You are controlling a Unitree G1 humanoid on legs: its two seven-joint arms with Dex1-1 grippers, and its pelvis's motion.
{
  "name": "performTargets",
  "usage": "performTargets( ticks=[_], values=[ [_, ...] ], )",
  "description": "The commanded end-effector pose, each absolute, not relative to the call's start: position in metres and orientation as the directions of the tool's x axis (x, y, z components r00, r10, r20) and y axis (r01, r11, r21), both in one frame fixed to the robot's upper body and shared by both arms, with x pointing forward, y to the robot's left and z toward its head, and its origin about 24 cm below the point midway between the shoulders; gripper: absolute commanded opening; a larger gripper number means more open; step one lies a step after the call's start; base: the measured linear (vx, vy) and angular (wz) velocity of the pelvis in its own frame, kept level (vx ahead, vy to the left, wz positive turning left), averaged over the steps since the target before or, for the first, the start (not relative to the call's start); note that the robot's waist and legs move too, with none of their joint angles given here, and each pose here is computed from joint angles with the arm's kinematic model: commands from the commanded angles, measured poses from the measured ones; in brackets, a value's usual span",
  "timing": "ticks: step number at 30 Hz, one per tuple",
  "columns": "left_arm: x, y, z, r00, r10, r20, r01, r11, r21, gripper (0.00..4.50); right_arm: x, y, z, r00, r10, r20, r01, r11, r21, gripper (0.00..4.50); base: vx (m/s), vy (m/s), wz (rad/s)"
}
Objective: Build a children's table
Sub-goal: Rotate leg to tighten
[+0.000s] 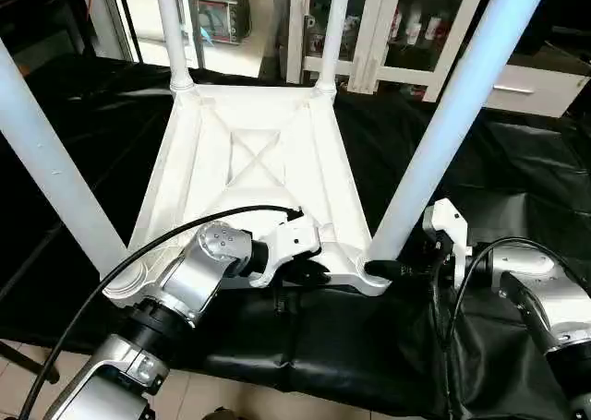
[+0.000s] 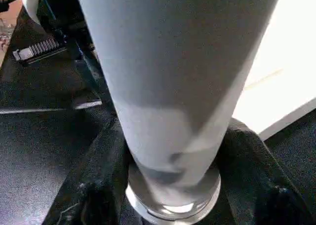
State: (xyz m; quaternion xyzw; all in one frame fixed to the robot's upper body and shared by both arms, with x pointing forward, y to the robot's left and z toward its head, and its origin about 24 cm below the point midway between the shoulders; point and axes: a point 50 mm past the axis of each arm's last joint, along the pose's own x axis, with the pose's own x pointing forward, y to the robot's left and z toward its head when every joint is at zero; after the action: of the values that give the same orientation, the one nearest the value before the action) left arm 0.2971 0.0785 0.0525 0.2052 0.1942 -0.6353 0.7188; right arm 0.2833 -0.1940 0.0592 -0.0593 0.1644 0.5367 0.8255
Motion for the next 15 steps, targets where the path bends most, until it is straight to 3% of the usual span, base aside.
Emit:
performTargets(
  ticks=[1, 5, 9, 12, 14, 15],
  values=[
    [0.29, 0.07, 0.046, 0.055, -0.837, -0.545, 0.998, 0.06, 0.009, 0.0, 0.282, -0.194, 0.049, 0.384, 0.85, -0.361, -0.886, 0.449, 0.115, 2.17, 0.0, 0.0, 0.0],
    [0.294, 0.069, 0.045, 0.082, -0.831, -0.551, 0.996, 0.09, 0.013, 0.0, 0.28, -0.196, 0.038, 0.415, 0.813, -0.408, -0.857, 0.5, 0.125, 2.14, 0.0, 0.0, 0.0],
    [0.307, 0.064, 0.048, 0.208, -0.816, -0.54, 0.975, 0.214, 0.053, 0.0, 0.284, -0.197, 0.026, 0.523, 0.726, -0.445, -0.769, 0.628, 0.12, 2.12, 0.0, 0.0, 0.0],
    [0.324, 0.051, 0.055, 0.355, -0.795, -0.492, 0.928, 0.365, 0.08, 0.0, 0.293, -0.192, 0.015, 0.693, 0.553, -0.462, -0.586, 0.806, 0.087, 2.11, 0.0, 0.0, 0.0],
    [0.328, 0.047, 0.057, 0.388, -0.785, -0.482, 0.91, 0.408, 0.069, 0.0, 0.296, -0.191, 0.013, 0.744, 0.482, -0.463, -0.508, 0.858, 0.077, 2.1, 0.0, 0.0, 0.0],
    [0.337, 0.038, 0.059, 0.474, -0.737, -0.482, 0.858, 0.51, 0.065, 0.0, 0.303, -0.187, 0.009, 0.833, 0.296, -0.467, -0.322, 0.946, 0.025, 2.09, 0.0, 0.0, 0.0]
  ],
)
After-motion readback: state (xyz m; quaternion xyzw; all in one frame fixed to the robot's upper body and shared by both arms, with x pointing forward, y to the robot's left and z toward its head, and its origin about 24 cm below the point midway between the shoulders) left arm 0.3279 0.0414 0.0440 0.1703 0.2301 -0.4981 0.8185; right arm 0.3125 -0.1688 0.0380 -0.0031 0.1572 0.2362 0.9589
